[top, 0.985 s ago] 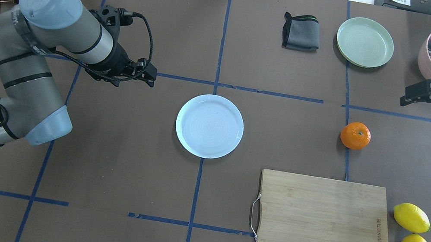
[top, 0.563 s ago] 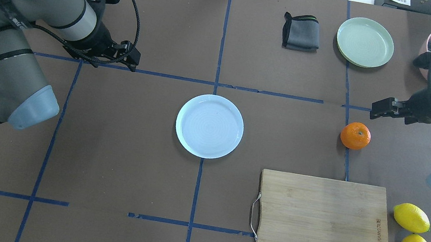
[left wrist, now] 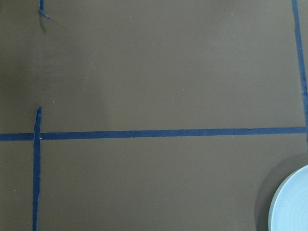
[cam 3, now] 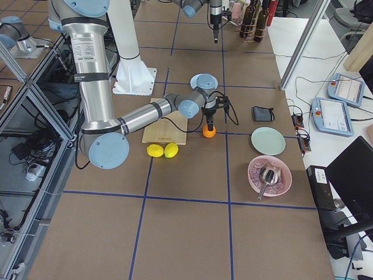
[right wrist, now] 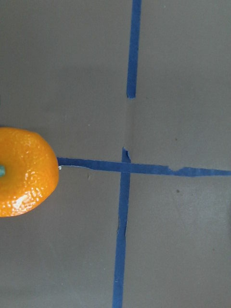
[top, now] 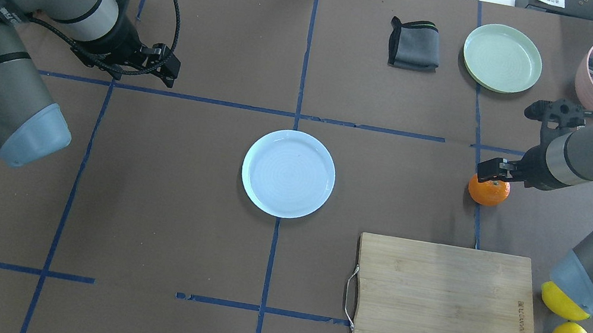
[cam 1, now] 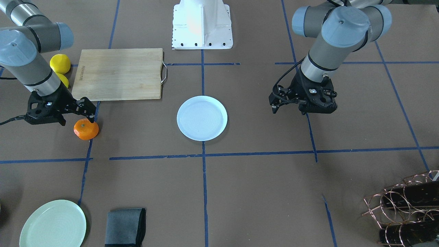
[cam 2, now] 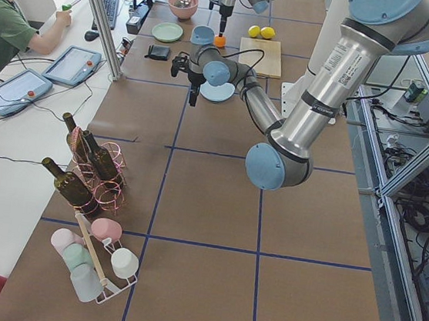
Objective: Pick orange to plate
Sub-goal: 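Lower the right gripper onto the orange and close on it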
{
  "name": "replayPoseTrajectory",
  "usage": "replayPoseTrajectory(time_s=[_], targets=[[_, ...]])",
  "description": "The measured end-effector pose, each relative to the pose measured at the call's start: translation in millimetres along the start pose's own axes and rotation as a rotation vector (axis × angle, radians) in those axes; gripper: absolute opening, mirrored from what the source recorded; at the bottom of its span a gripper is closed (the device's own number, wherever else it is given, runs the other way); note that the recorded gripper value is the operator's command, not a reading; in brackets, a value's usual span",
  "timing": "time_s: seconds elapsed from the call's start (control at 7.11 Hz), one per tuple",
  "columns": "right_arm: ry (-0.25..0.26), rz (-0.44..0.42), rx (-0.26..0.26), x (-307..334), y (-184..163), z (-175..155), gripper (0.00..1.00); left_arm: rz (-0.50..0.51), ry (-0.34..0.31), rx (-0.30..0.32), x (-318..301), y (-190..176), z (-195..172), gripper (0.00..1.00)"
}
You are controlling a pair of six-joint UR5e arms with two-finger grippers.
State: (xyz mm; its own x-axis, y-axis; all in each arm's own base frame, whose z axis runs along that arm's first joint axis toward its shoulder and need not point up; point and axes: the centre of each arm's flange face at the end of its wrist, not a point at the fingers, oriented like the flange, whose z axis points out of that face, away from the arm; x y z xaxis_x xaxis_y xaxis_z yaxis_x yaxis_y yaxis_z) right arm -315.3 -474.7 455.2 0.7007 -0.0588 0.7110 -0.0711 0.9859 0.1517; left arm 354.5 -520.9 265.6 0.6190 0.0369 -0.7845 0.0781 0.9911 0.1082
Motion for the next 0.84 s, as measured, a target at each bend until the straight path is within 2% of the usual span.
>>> replayPoseTrajectory(time_s=[0.84], targets=[[0.041,-0.008,-0.028,-9.8,-4.5,38.7,1.00,0.000,-0.002,0.001,-1.2,-0.1,0.4,1.00]])
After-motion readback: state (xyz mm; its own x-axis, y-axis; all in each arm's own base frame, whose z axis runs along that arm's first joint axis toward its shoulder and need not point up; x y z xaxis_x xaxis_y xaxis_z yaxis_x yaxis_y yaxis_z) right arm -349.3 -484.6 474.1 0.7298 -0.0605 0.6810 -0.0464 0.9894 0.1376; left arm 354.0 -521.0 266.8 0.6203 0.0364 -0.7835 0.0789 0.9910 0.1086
